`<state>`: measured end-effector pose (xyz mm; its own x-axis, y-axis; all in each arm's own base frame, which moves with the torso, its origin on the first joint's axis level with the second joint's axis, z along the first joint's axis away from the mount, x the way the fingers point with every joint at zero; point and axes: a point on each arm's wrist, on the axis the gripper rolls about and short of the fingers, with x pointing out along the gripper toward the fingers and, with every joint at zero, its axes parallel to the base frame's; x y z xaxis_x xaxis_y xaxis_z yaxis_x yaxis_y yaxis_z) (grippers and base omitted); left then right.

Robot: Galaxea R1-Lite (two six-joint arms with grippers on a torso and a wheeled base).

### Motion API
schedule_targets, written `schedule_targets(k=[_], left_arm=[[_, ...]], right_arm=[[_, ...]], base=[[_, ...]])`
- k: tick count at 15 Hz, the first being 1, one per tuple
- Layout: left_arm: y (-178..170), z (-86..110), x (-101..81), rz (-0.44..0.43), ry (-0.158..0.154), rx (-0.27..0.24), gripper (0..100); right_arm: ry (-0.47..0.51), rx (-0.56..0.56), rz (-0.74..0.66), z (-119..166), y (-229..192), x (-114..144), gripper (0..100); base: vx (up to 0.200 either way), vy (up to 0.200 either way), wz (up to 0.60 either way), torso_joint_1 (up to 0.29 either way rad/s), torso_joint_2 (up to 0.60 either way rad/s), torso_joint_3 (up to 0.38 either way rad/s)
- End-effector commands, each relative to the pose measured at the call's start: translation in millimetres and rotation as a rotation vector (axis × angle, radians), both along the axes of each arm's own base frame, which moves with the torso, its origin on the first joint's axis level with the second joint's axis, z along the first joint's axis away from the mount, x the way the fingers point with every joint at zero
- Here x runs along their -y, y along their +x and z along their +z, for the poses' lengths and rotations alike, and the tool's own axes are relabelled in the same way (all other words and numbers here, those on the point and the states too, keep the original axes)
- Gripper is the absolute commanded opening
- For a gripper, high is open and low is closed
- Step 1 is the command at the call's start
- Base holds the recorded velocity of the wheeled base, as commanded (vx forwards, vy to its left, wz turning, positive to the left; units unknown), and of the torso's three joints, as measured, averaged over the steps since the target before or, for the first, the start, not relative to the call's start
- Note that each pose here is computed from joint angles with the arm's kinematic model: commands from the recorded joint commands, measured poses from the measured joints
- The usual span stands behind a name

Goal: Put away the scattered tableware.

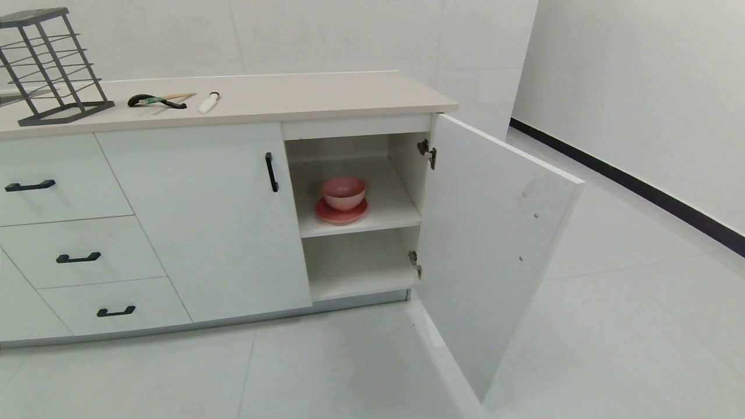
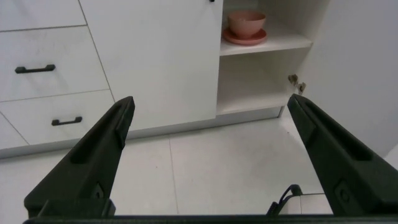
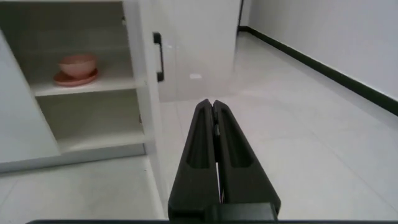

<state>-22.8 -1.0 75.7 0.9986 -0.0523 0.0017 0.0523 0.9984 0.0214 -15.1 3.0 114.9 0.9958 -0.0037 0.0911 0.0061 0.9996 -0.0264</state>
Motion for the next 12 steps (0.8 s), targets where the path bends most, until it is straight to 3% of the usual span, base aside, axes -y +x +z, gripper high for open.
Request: schedule_targets(k=[1, 4, 5, 7, 12], left_arm=[[0, 0.0, 0.1, 0.002, 0.000, 0.000, 100], [0, 0.0, 0.1, 0.002, 0.000, 0.000, 100], [0, 0.0, 0.1, 0.002, 0.000, 0.000, 100], [0, 0.0, 0.1, 0.002, -0.001, 0.000, 100], [0, 0.0, 0.1, 0.000, -0.001, 0.000, 100]], right_arm=[[-0.013, -0.070, 0.101, 52, 28, 0, 0], [-0.071, -0.203, 0.173, 80, 89, 4, 0], [-0.075, -0.232, 0.182, 79, 109, 6, 0], [-0.072, -0.305, 0.207, 67, 154, 9, 0], [-0.071, -0.341, 0.352, 41, 209, 10, 0]], base=[[0.000, 0.000, 0.00, 0.000, 0.00, 0.000], [0.000, -0.200, 0.00, 0.002, 0.00, 0.004], [0.000, 0.000, 0.00, 0.000, 0.00, 0.000], [0.000, 0.000, 0.00, 0.000, 0.00, 0.000], [0.000, 0.000, 0.00, 0.000, 0.00, 0.000]])
